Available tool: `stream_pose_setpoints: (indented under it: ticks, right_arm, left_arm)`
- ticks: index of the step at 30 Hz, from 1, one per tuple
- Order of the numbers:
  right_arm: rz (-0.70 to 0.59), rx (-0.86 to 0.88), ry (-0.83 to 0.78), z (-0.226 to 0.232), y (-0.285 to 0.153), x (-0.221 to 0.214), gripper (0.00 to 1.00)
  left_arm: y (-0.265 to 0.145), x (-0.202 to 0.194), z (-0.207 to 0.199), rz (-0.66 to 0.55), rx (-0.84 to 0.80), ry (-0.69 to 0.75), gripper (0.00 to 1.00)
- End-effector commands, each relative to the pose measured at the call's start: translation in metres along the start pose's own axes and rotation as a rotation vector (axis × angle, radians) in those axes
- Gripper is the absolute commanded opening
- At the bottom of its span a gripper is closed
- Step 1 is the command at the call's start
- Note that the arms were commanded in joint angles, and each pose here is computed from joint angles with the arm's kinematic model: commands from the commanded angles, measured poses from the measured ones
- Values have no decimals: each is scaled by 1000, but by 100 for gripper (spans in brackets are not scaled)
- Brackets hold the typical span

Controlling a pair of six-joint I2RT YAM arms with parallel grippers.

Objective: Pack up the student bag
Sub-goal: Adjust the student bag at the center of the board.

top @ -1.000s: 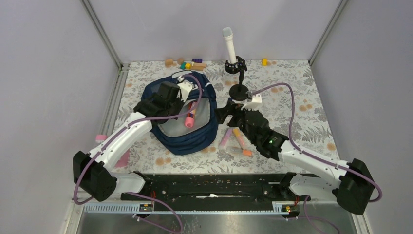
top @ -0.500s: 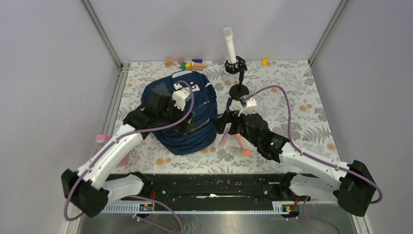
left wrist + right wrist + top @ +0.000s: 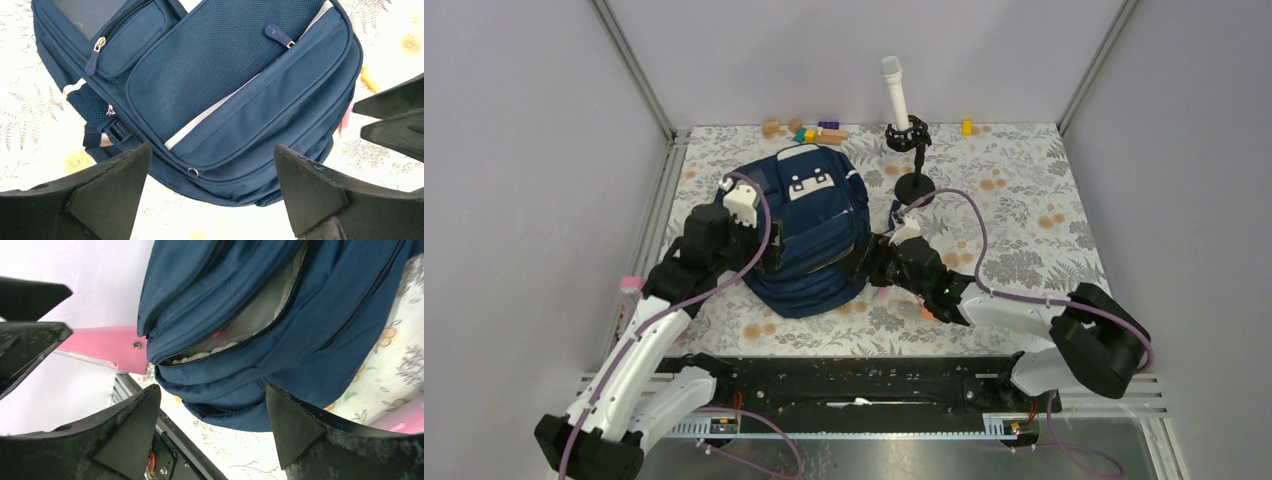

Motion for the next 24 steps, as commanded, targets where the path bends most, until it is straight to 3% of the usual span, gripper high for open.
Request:
stream_pose_setpoints:
  ticks: [1, 6, 11, 14, 15, 17, 19, 24]
  right_arm:
    - [-19, 62, 161, 7, 14, -9, 82]
    - [-30, -1, 179, -3, 35, -13, 80]
    - [-52, -41, 156, -7, 55, -7, 72]
    - [-65, -43, 150, -10, 62, 1, 58]
    - [-62, -36, 130, -9, 65, 5, 49]
    - [-58, -58, 97, -9, 67, 13, 18]
    - [-75, -80, 81, -11, 66, 23, 0]
    - [-143, -123, 49, -24, 54, 52, 0]
  left_arm:
    - [-17, 8, 3, -163, 71, -44, 99]
    - [-23, 11, 8, -160, 126, -30, 99]
    - [-34, 12, -2, -306, 14, -28, 99]
    - [-35, 13, -4, -306, 4, -48, 99]
    - [-35, 13, -4, -300, 4, -62, 99]
    - [-34, 11, -6, -298, -1, -101, 99]
    - [-31, 5, -7, -296, -2, -140, 99]
    - [-24, -7, -9, -255, 24, -242, 99]
Point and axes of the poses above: each gripper's point midway between its finger pads, its own y axis out along the fingers, its own z axis along the line the jaws close on, x = y × z, the point moved 10 cm from there along -y, back along the fingers, and after that the axes turned 10 degrees about y, right-handed, at the moved point
